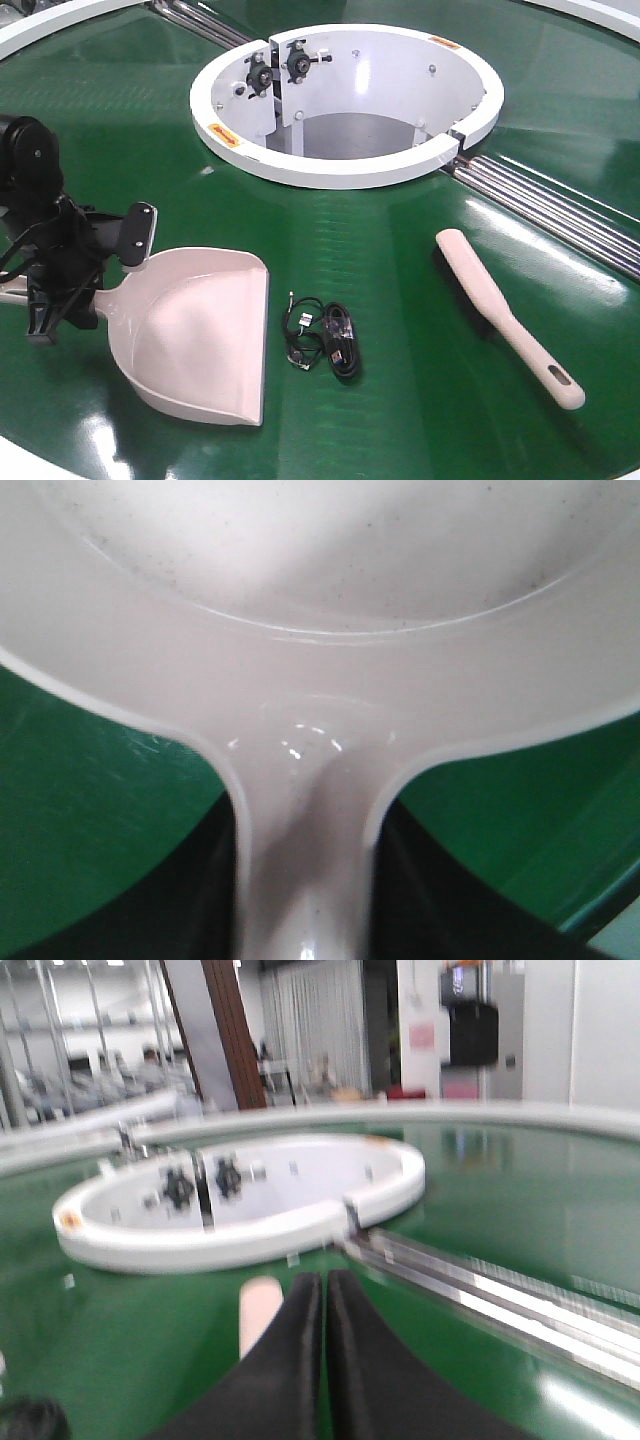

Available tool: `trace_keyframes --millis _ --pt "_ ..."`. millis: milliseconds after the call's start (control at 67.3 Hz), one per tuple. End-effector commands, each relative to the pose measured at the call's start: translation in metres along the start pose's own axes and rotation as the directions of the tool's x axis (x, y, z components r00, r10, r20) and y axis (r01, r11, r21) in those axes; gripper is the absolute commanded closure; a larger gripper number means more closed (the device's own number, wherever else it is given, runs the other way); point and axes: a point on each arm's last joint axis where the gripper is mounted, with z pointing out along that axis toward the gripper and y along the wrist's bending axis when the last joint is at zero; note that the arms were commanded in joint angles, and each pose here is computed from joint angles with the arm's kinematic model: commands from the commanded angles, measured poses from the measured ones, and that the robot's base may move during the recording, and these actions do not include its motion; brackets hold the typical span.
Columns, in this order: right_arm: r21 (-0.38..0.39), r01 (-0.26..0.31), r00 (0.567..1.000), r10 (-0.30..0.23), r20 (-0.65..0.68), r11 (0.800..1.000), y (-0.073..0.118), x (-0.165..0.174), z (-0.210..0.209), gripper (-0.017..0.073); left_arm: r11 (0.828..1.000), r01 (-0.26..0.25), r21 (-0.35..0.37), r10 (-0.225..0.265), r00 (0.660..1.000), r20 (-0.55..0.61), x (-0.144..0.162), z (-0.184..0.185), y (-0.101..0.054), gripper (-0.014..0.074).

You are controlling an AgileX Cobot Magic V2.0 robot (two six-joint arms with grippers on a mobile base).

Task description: Clean and inspect green conveyor with broom and dustpan

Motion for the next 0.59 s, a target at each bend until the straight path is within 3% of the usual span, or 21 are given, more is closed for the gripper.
trace_keyframes --millis 0,134,252,431,579 --pt "-0.024 0.010 0.985 -0.006 0.172 1.000 0.003 -0.018 -0.003 0.0569 0.998 0.010 -0.069 -0.008 1.000 0.025 -0.002 -0.024 -0.001 0.0601" --pt "-0.011 -0.010 0.994 0.011 0.112 1.000 0.003 -0.047 0.002 0.0569 0.998 0.010 -0.069 -0.008 1.000 0.025 -0.002 -0.024 -0.001 0.0601" --pt "0.018 -0.024 0.998 0.025 -0.065 1.000 0.004 -0.074 0.017 0.0569 0.998 0.010 -0.069 -0.008 1.000 0.025 -0.002 -0.024 -0.001 0.0601" --pt "0.063 -0.008 0.932 0.030 -0.361 0.998 0.003 -0.090 0.042 0.0569 0.998 0.010 -0.069 -0.008 1.000 0.025 -0.002 -0.024 -0.001 0.0601" --pt "0.070 0.003 0.889 0.029 -0.457 0.998 0.003 -0.083 0.063 0.0569 0.998 0.010 -0.069 -0.008 1.000 0.025 -0.002 -0.024 -0.001 0.0601"
